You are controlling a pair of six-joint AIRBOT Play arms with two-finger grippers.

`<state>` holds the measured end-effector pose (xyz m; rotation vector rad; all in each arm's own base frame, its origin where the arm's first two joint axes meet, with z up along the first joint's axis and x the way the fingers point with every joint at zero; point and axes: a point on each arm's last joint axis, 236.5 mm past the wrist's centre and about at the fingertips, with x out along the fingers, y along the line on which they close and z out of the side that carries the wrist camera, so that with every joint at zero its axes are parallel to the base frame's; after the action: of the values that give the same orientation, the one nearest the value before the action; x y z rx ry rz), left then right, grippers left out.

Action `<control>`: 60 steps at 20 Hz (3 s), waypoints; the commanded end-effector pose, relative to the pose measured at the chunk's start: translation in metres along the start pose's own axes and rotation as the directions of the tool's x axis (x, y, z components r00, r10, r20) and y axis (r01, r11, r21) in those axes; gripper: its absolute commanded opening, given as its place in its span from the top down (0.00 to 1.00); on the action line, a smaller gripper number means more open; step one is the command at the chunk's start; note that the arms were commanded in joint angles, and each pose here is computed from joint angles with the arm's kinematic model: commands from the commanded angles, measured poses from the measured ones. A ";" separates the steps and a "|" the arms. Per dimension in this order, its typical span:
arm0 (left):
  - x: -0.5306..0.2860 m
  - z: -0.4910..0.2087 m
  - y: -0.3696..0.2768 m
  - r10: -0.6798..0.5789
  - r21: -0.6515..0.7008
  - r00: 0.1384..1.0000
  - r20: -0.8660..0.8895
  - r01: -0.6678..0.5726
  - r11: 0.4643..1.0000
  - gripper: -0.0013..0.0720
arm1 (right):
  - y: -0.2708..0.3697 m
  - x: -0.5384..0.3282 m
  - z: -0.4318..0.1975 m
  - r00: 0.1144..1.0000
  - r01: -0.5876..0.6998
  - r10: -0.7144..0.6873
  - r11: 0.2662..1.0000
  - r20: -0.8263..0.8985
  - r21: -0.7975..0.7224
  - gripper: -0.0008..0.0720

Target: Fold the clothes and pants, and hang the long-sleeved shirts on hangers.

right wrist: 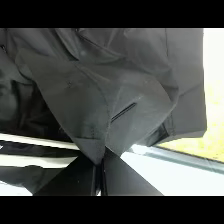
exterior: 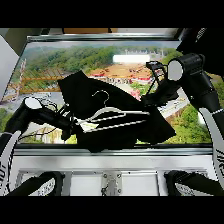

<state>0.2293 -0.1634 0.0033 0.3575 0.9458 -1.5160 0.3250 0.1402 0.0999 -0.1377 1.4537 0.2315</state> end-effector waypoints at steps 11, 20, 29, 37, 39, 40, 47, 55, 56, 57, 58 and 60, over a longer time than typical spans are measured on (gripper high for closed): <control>0.028 0.010 0.011 -0.053 0.043 0.999 0.005 0.052 0.998 0.97 | 0.071 -0.061 0.020 0.960 -0.226 0.239 0.969 0.144 -0.105 0.97; 0.026 0.027 0.014 -0.040 0.029 0.996 0.084 0.038 0.999 0.97 | 0.163 -0.060 0.033 0.908 -0.313 0.348 0.934 0.233 -0.175 0.97; 0.026 0.027 0.014 -0.041 0.029 0.996 0.082 0.039 0.999 0.97 | 0.171 -0.052 0.031 0.913 -0.318 0.352 0.931 0.207 -0.178 0.97; 0.026 0.027 0.014 -0.040 0.029 0.996 0.083 0.038 0.999 0.97 | 0.175 -0.053 0.022 0.910 -0.348 0.378 0.920 0.171 -0.178 0.39; 0.026 0.027 0.014 -0.040 0.029 0.996 0.083 0.038 0.999 0.97 | 0.167 -0.052 0.015 0.923 -0.332 0.358 0.927 0.142 -0.177 0.39; 0.026 0.027 0.015 -0.039 0.029 0.996 0.082 0.037 0.999 0.97 | 0.162 -0.053 0.012 0.928 -0.326 0.349 0.930 0.130 -0.168 0.38; 0.026 0.027 0.015 -0.036 0.028 0.996 0.083 0.034 0.999 0.97 | 0.142 -0.089 0.007 0.902 -0.328 0.388 0.902 0.191 -0.282 0.02; 0.026 0.027 0.015 -0.036 0.028 0.996 0.083 0.034 0.999 0.97 | 0.119 -0.140 0.025 0.757 -0.308 0.591 0.700 0.280 -0.645 0.02; 0.026 0.027 0.016 -0.036 0.029 0.996 0.083 0.033 0.999 0.97 | 0.114 -0.142 0.032 0.750 -0.301 0.586 0.714 0.306 -0.632 0.02; 0.026 0.027 0.015 -0.036 0.028 0.996 0.083 0.034 0.999 0.97 | 0.112 -0.142 0.035 0.748 -0.299 0.584 0.721 0.316 -0.625 0.02; 0.026 0.027 0.015 -0.036 0.028 0.996 0.082 0.034 0.999 0.97 | 0.112 -0.143 0.036 0.743 -0.304 0.588 0.723 0.320 -0.621 0.02; 0.026 0.027 0.015 -0.037 0.028 0.996 0.082 0.034 0.999 0.97 | 0.106 -0.142 0.041 0.745 -0.214 0.574 0.689 0.341 -0.693 0.02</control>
<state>0.2462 -0.1992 -0.0037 0.2955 0.8710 -1.5652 0.3151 0.2468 0.2454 -0.1668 0.8616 1.0229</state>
